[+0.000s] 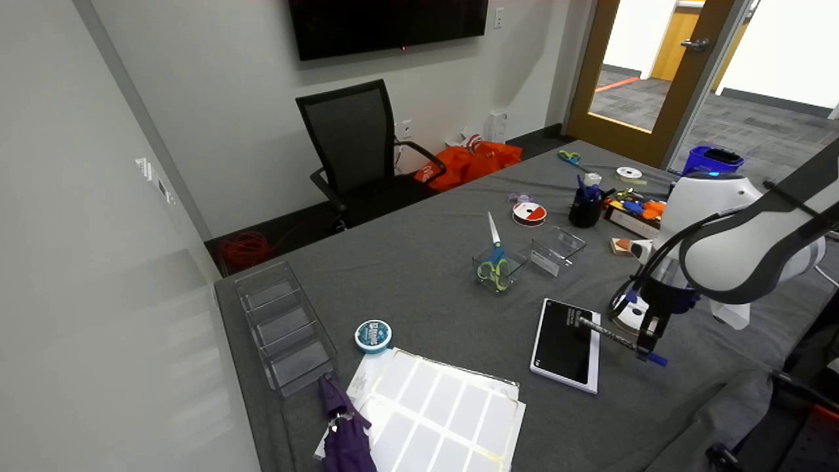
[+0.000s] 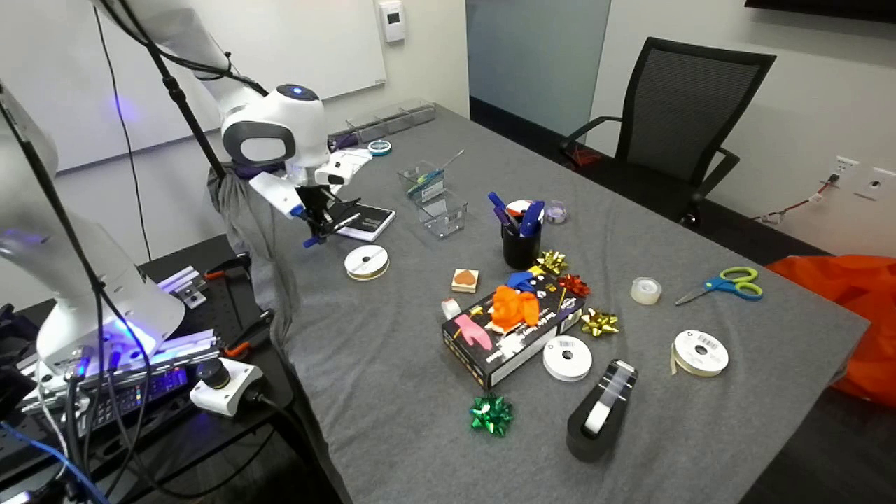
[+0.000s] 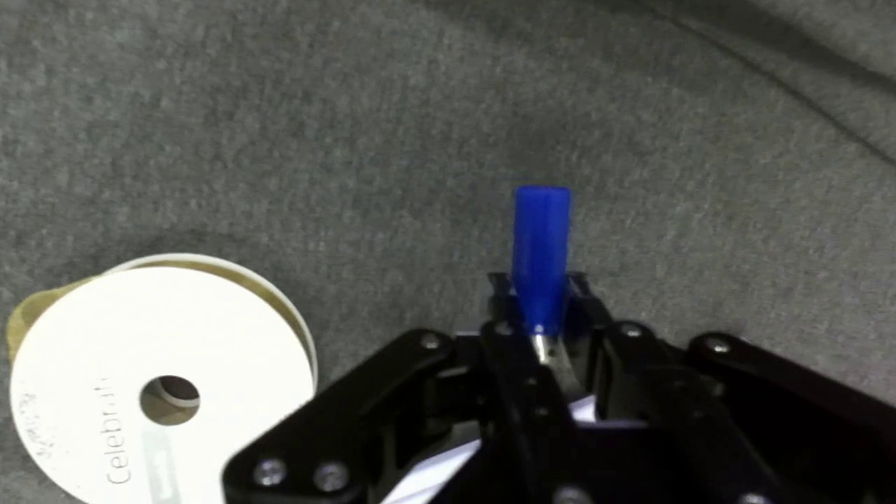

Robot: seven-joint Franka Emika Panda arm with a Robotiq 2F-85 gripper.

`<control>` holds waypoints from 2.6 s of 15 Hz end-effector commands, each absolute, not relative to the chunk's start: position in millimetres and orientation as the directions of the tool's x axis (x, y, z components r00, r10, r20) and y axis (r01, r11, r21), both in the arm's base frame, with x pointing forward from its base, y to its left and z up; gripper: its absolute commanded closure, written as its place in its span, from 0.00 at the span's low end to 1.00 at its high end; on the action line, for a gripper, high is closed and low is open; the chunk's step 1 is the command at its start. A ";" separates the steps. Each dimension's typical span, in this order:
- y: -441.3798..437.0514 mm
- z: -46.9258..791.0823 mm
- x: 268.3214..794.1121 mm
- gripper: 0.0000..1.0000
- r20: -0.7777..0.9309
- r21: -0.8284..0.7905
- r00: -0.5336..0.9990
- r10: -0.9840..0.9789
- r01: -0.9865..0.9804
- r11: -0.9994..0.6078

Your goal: Move the marker to the left

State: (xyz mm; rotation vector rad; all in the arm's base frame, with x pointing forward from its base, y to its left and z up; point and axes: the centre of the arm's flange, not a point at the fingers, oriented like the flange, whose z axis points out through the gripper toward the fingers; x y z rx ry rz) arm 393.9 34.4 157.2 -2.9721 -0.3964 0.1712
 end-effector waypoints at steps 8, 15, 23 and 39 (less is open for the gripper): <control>97.4 144.2 378.1 0.95 -0.117 -0.243 0.893 0.434 0.398 -0.885; 121.1 125.6 340.9 0.95 -0.115 -0.299 0.713 0.692 0.639 -0.708; 133.4 124.9 320.4 0.33 -0.112 -0.339 0.665 0.739 0.673 -0.657; 97.5 221.3 334.2 0.00 0.041 -0.125 0.755 0.655 0.654 -0.746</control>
